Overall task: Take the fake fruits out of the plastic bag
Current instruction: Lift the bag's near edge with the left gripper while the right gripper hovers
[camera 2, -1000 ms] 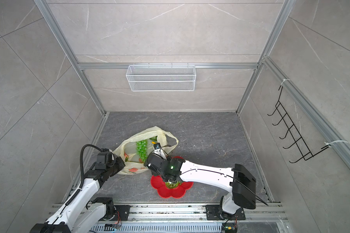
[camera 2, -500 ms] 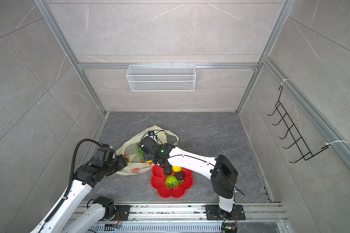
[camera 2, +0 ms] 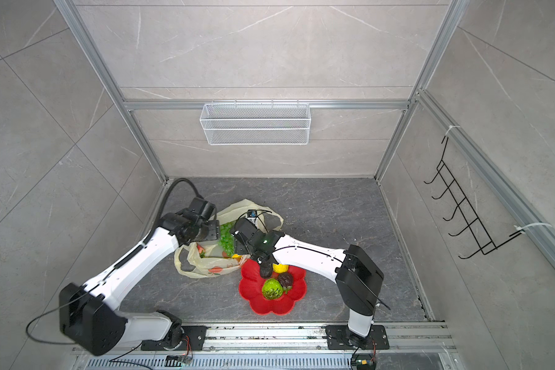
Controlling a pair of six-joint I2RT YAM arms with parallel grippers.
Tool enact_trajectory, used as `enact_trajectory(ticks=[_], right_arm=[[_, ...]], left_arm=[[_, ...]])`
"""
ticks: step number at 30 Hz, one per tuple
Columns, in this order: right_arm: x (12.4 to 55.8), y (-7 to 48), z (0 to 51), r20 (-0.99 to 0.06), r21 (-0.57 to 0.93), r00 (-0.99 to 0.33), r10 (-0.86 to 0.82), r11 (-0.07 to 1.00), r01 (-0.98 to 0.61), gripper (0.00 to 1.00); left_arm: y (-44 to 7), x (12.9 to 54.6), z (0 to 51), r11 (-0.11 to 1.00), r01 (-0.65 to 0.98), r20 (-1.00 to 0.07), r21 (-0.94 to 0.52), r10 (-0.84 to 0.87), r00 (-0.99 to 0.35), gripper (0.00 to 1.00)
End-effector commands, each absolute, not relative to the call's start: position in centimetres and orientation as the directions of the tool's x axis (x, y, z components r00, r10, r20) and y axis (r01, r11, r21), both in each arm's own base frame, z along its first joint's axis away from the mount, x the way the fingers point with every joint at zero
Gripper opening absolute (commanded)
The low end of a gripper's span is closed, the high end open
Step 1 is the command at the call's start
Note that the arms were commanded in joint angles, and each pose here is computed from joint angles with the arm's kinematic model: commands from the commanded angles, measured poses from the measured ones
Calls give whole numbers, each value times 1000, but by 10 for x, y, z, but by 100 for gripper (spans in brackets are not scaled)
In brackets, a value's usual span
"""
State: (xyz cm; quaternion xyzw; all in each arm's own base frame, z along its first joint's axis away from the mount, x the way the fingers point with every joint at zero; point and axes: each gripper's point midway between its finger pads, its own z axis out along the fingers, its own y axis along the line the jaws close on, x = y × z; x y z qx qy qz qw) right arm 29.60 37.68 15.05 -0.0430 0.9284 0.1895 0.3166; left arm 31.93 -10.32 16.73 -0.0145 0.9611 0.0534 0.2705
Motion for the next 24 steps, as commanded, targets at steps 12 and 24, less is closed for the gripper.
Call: enact_trajectory(ticks=[12,24], right_arm=[[292,356,168,-592,461,-780,203,879,-121,72],[291,346,165,-589,470,-775,230,877,-97,72]], left_arm=[[-135,408,164,889,154,-489,431,373,-788,100],[-186,416,122,883,378,-405,277,464,-788,100]])
